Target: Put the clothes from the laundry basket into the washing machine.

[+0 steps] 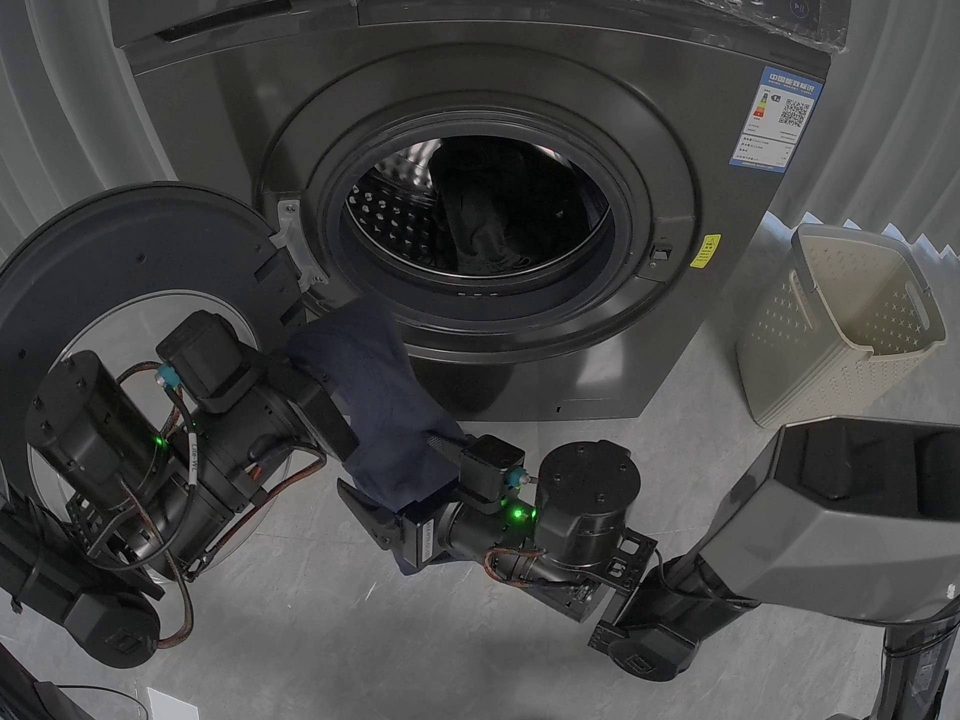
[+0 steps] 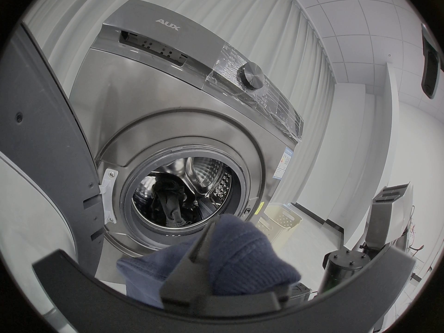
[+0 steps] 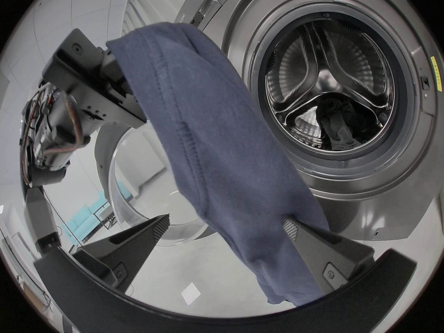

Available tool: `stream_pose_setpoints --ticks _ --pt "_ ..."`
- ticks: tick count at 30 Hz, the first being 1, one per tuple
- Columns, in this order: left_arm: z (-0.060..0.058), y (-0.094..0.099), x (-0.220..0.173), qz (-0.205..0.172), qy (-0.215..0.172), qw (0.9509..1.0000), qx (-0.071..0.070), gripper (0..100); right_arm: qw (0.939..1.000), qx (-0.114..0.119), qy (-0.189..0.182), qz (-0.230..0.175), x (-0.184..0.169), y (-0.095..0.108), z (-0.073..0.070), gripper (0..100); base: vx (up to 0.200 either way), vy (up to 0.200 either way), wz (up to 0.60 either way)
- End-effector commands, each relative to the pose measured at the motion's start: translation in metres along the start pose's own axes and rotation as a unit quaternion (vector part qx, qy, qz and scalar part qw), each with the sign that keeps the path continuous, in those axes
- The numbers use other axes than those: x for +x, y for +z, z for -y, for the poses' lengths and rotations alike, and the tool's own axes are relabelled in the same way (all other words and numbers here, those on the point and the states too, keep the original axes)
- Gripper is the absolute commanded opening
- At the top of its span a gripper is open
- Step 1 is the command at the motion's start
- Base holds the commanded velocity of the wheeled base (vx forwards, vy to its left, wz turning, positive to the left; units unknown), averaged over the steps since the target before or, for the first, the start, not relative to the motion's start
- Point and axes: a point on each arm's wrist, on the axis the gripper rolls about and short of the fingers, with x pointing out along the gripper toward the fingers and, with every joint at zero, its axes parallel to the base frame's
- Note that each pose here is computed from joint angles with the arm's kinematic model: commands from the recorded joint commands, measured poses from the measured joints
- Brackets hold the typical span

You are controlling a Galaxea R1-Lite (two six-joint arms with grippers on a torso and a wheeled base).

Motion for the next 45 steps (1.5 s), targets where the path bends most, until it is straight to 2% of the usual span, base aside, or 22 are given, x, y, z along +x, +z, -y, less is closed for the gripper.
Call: stream_pose_setpoints --ticks 1,5,10,15,23,29,33,34,38,43,45 --pt "0.000 -0.001 0.000 -0.002 0.000 1.0000 0.000 0 0.9999 -0.006 -0.008 0.001 0.005 -0.001 0.007 100 0.000 0.000 0.00" --pt "0.001 -0.001 -0.001 -0.002 -0.001 1.0000 -0.001 0 0.9997 -0.017 -0.018 0.003 0.008 0.001 0.014 100 0.000 0.000 0.00" --pt "0.002 -0.001 -0.002 -0.003 -0.003 1.0000 -0.002 0 0.9993 -0.018 -0.031 0.005 0.014 0.002 0.024 100 0.000 0.000 0.00" --pt "0.002 0.000 -0.002 -0.002 -0.004 1.0000 -0.002 0 0.9993 -0.018 -0.033 0.008 0.020 0.002 0.026 100 0.000 0.000 0.00" --pt "0.000 -0.001 -0.001 -0.004 0.000 1.0000 0.000 0 0.9997 -0.018 -0.018 0.000 0.016 -0.002 0.012 100 0.000 0.000 0.00" --pt "-0.002 -0.001 0.001 -0.002 0.005 1.0000 0.001 0 0.9997 -0.018 -0.004 -0.019 -0.014 0.009 -0.001 100 0.000 0.000 0.00" --pt "-0.005 -0.004 0.002 -0.005 0.010 0.9999 0.002 0 0.9996 -0.014 0.015 -0.021 -0.031 0.019 -0.016 100 0.000 0.000 0.00" --pt "-0.005 -0.005 0.002 -0.006 0.010 0.9999 0.002 0 0.9994 -0.011 0.026 -0.020 -0.033 0.021 -0.024 100 0.000 0.000 0.00" --pt "-0.005 -0.004 0.002 -0.006 0.010 0.9999 0.002 0 0.9989 -0.009 0.042 -0.017 -0.029 0.019 -0.035 100 0.000 0.000 0.00" --pt "-0.005 -0.003 0.002 -0.005 0.010 0.9999 0.002 0 0.9989 -0.008 0.044 -0.013 -0.007 0.002 -0.037 100 0.000 0.000 0.00" --pt "-0.005 -0.003 0.001 -0.003 0.010 0.9999 0.002 0 0.9991 -0.008 0.039 -0.011 0.006 -0.008 -0.033 100 0.000 0.000 0.00"
